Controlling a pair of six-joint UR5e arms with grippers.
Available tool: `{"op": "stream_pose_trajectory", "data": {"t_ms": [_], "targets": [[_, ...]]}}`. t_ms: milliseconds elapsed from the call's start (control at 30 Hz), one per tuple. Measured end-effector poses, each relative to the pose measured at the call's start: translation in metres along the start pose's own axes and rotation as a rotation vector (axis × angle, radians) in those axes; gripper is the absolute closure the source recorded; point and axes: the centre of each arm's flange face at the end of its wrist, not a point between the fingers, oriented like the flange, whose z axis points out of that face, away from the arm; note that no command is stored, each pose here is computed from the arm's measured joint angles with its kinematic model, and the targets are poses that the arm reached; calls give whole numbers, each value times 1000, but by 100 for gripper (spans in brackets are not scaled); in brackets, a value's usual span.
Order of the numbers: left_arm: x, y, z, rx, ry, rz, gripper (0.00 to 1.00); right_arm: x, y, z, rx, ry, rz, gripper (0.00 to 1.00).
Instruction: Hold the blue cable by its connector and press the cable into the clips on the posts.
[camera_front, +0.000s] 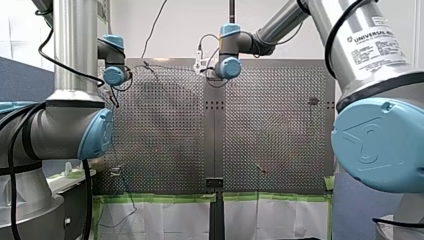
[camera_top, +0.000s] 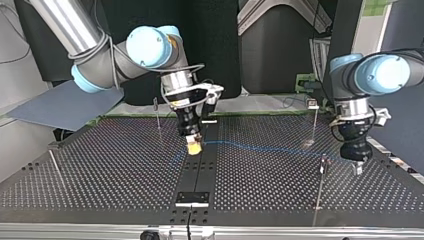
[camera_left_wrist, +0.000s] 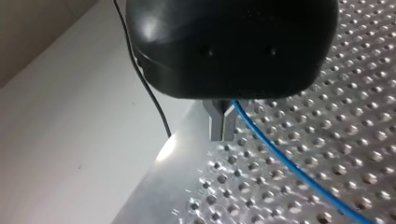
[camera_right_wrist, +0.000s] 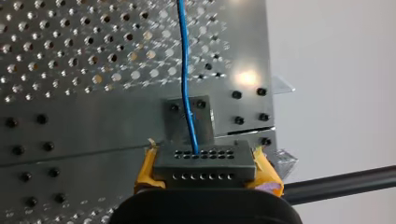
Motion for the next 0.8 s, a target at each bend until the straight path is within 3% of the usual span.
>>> {"op": "stream_pose_trajectory", "data": {"t_ms": [167,367,800], "targets": [[-11,-3,10,20,-22,-35,100,-6,3,9,3,-2,0,100],[-19,1,16,15,-40,-73,100,-3,3,22,3,6,4,100],[-14,11,29,24,-22,-91,100,25,1,46,11,65,9,100]]}}
